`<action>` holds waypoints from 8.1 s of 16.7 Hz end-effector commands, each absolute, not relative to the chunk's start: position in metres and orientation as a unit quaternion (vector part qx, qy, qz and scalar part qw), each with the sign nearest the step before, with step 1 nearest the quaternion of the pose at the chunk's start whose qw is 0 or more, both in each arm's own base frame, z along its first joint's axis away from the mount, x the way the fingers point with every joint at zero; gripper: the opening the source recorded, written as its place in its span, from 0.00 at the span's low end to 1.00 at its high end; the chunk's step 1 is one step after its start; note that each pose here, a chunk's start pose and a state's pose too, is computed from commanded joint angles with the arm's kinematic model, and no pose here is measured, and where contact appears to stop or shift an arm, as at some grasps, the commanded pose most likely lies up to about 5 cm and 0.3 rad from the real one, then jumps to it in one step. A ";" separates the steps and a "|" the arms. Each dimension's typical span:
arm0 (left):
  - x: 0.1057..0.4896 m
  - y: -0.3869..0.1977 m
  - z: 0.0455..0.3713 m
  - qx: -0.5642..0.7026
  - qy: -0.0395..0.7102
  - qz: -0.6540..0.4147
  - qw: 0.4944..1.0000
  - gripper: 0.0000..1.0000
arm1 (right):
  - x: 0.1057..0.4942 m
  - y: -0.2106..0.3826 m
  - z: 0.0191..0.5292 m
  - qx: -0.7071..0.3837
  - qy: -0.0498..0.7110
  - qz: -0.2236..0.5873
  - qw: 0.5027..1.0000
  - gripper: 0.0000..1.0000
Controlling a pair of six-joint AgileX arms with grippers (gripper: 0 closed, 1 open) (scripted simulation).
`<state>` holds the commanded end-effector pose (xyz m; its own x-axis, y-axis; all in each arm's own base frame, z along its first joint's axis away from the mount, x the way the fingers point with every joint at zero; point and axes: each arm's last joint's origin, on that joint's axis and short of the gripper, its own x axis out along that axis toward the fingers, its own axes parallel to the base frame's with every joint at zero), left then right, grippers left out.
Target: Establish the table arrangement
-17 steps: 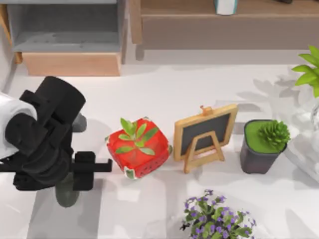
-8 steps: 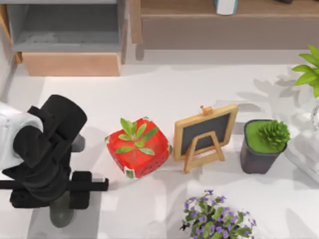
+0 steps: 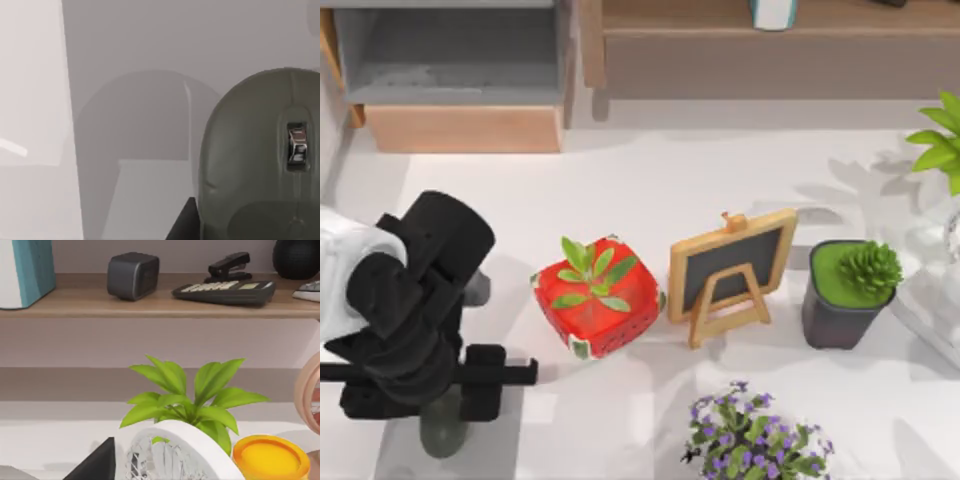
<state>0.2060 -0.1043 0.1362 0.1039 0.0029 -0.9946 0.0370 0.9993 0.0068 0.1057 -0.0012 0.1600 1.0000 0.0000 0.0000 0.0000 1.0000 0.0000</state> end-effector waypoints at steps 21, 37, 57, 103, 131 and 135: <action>0.219 -0.092 0.139 0.004 0.619 -0.065 0.783 1.00 | 0.106 -0.001 0.160 0.000 0.000 0.000 1.000 1.00; 0.259 0.059 0.135 0.418 0.063 -0.142 0.895 1.00 | 0.106 -0.001 0.160 0.000 0.000 0.000 1.000 1.00; 0.239 0.158 0.095 0.707 0.028 0.028 0.706 1.00 | 0.106 -0.001 0.160 0.000 0.000 0.000 1.000 1.00; 0.332 0.161 0.088 0.699 0.041 0.021 0.713 0.00 | 0.106 -0.001 0.160 0.000 0.000 0.000 1.000 1.00; 0.440 0.159 0.090 0.698 0.041 0.022 0.714 0.30 | 0.106 -0.001 0.160 0.000 0.000 0.000 1.000 1.00; 0.440 0.159 0.090 0.698 0.041 0.022 0.714 0.60 | 0.106 -0.001 0.160 0.000 0.000 0.000 1.000 1.00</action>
<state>0.4400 0.1587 0.0897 0.9957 0.0882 -0.0272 0.0252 0.0234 0.9994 0.1057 -0.0012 0.1600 1.0000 0.0000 0.0000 0.0000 1.0000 0.0000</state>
